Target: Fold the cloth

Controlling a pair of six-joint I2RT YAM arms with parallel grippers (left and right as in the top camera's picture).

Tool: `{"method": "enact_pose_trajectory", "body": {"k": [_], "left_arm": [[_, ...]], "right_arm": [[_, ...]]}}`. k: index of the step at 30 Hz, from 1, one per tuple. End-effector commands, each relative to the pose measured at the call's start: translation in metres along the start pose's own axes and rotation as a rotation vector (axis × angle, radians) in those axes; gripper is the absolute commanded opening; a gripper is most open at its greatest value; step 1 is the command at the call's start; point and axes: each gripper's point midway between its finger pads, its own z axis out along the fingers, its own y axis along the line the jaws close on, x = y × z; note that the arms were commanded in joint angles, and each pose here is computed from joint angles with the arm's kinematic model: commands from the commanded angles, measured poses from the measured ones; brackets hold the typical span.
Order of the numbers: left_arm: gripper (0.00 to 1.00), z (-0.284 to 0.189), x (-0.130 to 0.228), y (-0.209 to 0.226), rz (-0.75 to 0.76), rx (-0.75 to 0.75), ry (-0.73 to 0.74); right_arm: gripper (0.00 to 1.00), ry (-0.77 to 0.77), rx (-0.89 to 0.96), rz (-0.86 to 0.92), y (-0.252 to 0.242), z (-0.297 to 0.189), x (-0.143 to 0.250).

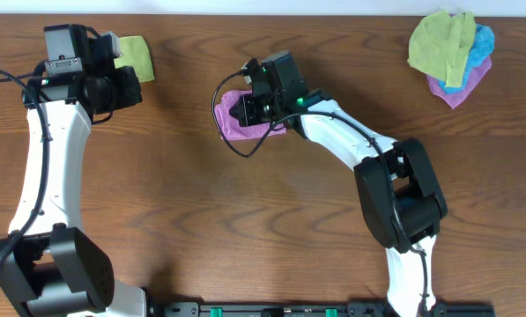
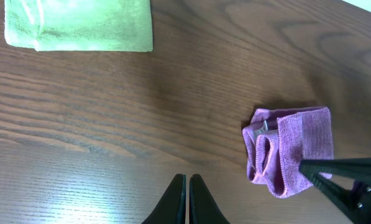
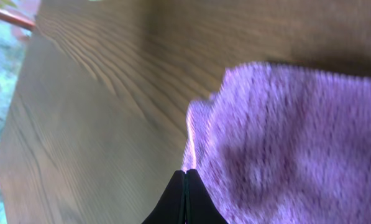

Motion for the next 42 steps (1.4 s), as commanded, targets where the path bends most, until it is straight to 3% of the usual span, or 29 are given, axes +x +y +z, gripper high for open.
{"method": "enact_pose_trajectory", "body": {"k": [1,4,10,25,38,42], "left_arm": [[0.06,0.004,0.002,0.003,-0.005,-0.005,0.006],[0.06,0.004,0.001,0.003,-0.004,-0.005,0.003],[0.06,0.004,0.001,0.003,0.004,-0.004,0.001],[0.06,0.004,-0.001,0.002,0.008,-0.003,-0.007],[0.06,0.004,-0.001,0.000,0.007,0.008,-0.004],[0.06,0.004,0.000,-0.007,0.008,0.051,0.001]], "right_arm": [[0.01,-0.011,-0.056,0.020,0.010,-0.001,-0.005],[0.02,-0.004,-0.112,0.037,0.018,-0.003,-0.007],[0.01,0.036,0.088,0.102,-0.036,-0.013,0.006],[0.01,0.047,0.119,0.093,-0.044,0.009,0.017],[0.01,0.030,0.067,0.105,-0.035,0.023,0.016],[0.01,0.018,-0.119,0.086,0.000,0.007,-0.005]]}}
